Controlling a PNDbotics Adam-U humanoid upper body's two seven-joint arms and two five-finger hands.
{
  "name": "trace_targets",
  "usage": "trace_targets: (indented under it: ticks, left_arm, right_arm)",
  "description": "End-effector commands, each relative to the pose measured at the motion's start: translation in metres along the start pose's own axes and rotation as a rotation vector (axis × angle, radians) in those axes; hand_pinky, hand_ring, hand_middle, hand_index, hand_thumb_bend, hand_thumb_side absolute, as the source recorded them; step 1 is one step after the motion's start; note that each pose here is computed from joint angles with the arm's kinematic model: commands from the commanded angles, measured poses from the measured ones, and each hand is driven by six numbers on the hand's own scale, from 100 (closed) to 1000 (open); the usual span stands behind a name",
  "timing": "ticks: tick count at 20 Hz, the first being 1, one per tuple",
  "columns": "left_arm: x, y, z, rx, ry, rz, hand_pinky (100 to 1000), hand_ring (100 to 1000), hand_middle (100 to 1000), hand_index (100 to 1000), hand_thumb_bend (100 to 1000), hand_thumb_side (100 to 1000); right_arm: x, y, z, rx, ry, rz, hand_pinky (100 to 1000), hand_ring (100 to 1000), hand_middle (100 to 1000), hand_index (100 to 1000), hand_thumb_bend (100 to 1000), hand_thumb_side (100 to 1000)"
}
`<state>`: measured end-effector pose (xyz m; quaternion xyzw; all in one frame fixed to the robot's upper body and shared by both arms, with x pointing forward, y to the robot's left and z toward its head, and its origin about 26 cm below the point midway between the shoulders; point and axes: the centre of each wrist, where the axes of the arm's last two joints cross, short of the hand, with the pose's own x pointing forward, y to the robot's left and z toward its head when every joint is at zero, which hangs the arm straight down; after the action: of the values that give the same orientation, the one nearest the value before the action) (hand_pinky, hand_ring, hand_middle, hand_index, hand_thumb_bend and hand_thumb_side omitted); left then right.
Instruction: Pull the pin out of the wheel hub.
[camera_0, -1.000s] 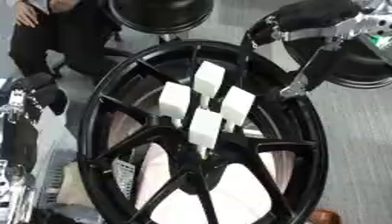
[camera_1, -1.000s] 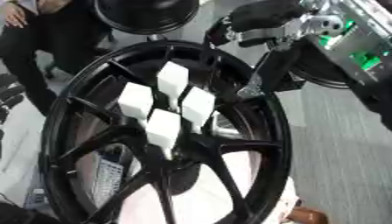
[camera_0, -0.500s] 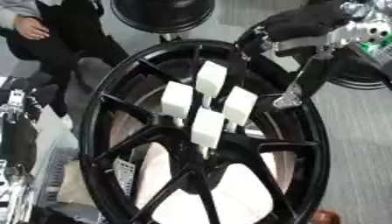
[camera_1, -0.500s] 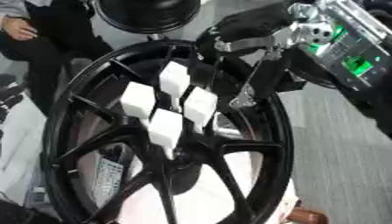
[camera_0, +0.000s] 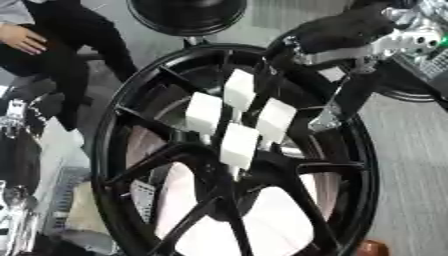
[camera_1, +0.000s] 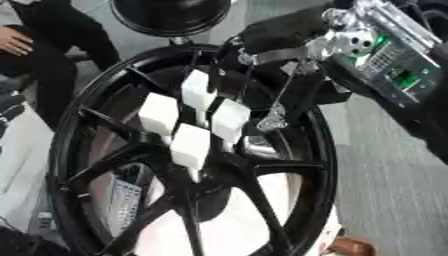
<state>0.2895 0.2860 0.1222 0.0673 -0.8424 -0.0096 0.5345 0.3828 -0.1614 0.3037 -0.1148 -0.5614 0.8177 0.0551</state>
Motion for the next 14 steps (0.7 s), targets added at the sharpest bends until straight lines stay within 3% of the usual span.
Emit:
trace_targets:
  ticks: [1,14]
  left_arm:
    - [0.0085,0.0032,-0.0039,-0.008,-0.030,-0.021,892,805,782,804,100,863]
    - [0.0083,0.0032,-0.0041,-0.010,-0.029,-0.021,892,805,783,805,100,863]
  right_arm:
    - [-0.0002,0.0025,0.0030,0.197,-0.120,0.131,915,855,762,814,334,407]
    - [-0.0023,0.0095,-0.0007,0.214,-0.092,0.087,907,797,641,750,373,363]
